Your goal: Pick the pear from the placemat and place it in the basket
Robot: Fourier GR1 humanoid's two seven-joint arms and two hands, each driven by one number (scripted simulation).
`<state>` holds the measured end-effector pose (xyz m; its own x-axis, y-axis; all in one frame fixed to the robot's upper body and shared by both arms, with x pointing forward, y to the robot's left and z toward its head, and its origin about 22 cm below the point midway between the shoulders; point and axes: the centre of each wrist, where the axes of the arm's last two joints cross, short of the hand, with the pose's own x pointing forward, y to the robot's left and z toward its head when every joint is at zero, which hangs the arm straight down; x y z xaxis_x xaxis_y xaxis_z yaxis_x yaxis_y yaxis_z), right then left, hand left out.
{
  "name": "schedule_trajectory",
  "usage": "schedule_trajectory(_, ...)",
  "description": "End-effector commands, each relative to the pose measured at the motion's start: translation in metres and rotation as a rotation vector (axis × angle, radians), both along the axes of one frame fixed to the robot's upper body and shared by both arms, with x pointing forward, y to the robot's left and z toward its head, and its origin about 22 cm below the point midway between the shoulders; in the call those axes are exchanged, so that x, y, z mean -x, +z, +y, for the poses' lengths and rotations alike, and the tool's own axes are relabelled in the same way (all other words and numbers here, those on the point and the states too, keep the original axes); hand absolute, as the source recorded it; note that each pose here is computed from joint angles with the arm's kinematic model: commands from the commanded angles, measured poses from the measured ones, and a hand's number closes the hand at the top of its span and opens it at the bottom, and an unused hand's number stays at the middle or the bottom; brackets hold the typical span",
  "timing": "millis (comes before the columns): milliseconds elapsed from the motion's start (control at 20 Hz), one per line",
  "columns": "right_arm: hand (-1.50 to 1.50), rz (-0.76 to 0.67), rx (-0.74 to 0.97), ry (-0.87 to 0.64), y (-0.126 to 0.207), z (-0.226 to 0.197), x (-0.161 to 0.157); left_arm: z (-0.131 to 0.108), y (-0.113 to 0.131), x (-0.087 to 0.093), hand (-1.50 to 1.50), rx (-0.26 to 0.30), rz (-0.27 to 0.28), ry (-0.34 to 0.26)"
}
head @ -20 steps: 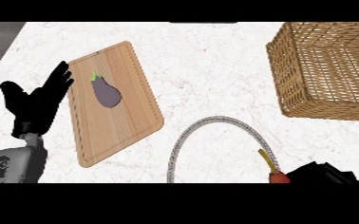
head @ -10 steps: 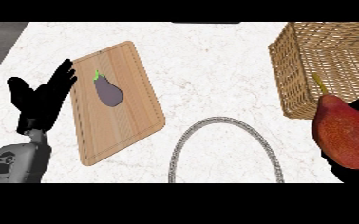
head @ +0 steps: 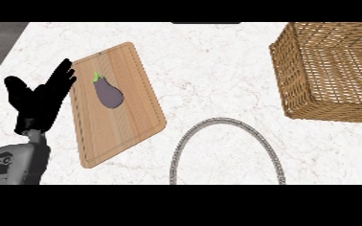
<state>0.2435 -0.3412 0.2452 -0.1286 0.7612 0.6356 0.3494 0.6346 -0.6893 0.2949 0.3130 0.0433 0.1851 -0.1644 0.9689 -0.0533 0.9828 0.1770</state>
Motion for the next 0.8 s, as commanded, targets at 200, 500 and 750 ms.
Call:
schedule_trajectory(200,1.50,0.003,-0.049,-0.006,-0.038,-0.056,-0.041,0.004,-0.002,-0.007,0.00,0.007,-0.015,0.000)
schedule_trajectory(500,-1.50,-0.022,-0.128,-0.225,-0.055,-0.061,-0.054,-0.017,-0.016,0.006,0.00,-0.011,-0.021,-0.012)
schedule_trajectory(750,-1.50,0.014,-0.113,-0.150,-0.068,-0.076,-0.080,-0.001,-0.017,-0.001,0.00,-0.015,-0.007,0.007)
